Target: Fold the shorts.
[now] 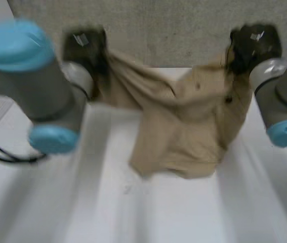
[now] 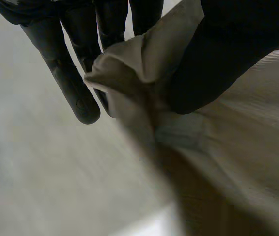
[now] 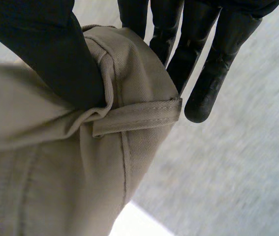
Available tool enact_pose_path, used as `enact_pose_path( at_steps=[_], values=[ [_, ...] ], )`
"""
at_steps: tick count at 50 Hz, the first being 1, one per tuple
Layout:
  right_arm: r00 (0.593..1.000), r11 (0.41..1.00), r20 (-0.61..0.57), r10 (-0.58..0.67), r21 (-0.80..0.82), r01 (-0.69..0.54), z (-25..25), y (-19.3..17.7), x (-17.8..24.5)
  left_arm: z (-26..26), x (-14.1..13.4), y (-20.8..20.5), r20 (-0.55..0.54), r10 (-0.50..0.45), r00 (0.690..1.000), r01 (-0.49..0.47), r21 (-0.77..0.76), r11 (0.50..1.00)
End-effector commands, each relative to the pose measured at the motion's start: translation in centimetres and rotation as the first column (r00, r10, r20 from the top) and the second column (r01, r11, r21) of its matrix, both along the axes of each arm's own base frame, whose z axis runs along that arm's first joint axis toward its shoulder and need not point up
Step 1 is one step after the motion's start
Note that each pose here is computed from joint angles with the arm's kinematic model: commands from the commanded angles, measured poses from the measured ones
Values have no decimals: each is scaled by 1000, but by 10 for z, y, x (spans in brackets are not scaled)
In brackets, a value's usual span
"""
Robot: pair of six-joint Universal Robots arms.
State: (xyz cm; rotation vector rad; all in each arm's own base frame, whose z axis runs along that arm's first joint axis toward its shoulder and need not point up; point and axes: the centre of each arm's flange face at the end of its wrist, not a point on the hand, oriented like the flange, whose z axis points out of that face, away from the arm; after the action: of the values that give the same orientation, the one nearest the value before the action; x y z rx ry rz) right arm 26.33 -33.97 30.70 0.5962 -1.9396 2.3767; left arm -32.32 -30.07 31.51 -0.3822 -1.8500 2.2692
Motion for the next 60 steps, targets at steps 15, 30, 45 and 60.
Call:
enact_pose_path(
  at_steps=[15,30,45,60],
  values=[
    [994,985,8,108,-138,-106,118,109,-36,117,70,119,-145,-125,981,88,-237,968],
    [987,985,-34,160,76,-157,60,98,-25,42,75,47,-25,-35,999,35,3,999],
    [936,957,302,180,167,-238,-47,19,31,-72,38,-111,-15,49,999,-49,1,999],
    [980,947,21,198,254,-197,-63,35,27,-96,43,-105,47,87,995,-87,4,996]
  ],
)
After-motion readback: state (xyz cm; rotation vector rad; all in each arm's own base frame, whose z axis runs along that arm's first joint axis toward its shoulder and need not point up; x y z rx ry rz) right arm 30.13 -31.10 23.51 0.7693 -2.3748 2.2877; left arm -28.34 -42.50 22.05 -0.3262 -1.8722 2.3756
